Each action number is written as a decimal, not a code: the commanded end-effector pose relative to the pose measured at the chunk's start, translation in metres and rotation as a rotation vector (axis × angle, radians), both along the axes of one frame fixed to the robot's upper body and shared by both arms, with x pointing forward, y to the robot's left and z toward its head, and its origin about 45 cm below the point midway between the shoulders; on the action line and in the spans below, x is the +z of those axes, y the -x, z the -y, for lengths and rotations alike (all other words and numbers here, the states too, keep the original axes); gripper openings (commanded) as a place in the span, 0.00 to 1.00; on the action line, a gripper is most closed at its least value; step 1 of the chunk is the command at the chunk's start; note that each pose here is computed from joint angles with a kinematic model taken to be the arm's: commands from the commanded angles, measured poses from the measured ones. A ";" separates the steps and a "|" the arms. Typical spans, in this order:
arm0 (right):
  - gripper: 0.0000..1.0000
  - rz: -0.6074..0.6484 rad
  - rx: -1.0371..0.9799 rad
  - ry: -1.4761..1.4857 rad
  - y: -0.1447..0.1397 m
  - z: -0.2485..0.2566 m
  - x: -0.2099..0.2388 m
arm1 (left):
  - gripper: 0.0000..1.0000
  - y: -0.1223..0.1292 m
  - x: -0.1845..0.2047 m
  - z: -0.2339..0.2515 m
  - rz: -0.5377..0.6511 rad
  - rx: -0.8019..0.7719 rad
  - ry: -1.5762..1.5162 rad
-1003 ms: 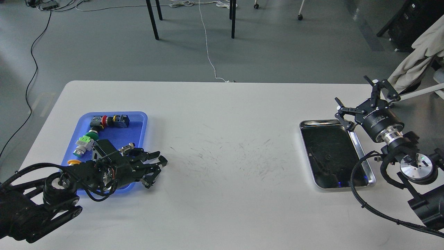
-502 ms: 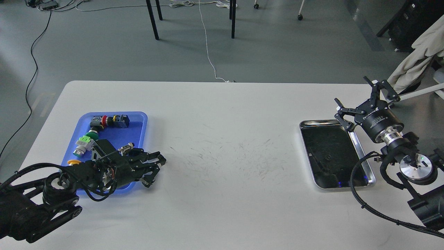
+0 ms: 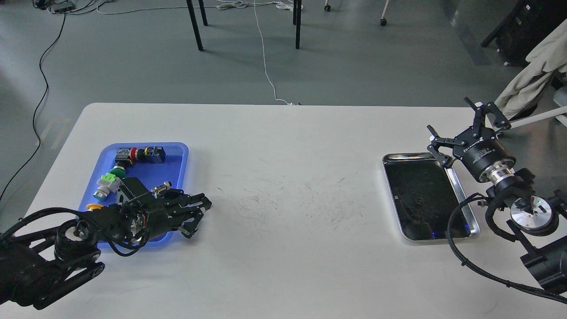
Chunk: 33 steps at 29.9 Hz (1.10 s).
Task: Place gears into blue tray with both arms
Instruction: 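Carry the black part into the blue tray and open the left gripper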
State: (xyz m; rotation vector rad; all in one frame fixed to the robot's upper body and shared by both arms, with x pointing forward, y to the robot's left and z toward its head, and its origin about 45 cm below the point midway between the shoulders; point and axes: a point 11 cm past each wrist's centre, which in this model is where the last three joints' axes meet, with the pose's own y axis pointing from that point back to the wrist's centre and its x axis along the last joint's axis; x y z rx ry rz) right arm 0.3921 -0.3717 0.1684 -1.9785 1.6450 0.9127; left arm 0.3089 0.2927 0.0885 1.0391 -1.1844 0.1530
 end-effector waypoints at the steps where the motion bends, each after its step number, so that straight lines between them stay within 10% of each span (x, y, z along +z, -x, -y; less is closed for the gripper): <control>1: 0.95 0.000 0.000 0.000 0.000 0.000 0.000 | 0.21 0.000 0.000 -0.001 0.001 0.002 -0.001; 33: 0.95 0.002 0.003 0.000 -0.001 -0.001 0.001 | 0.17 0.000 0.049 -0.111 0.039 0.235 -0.038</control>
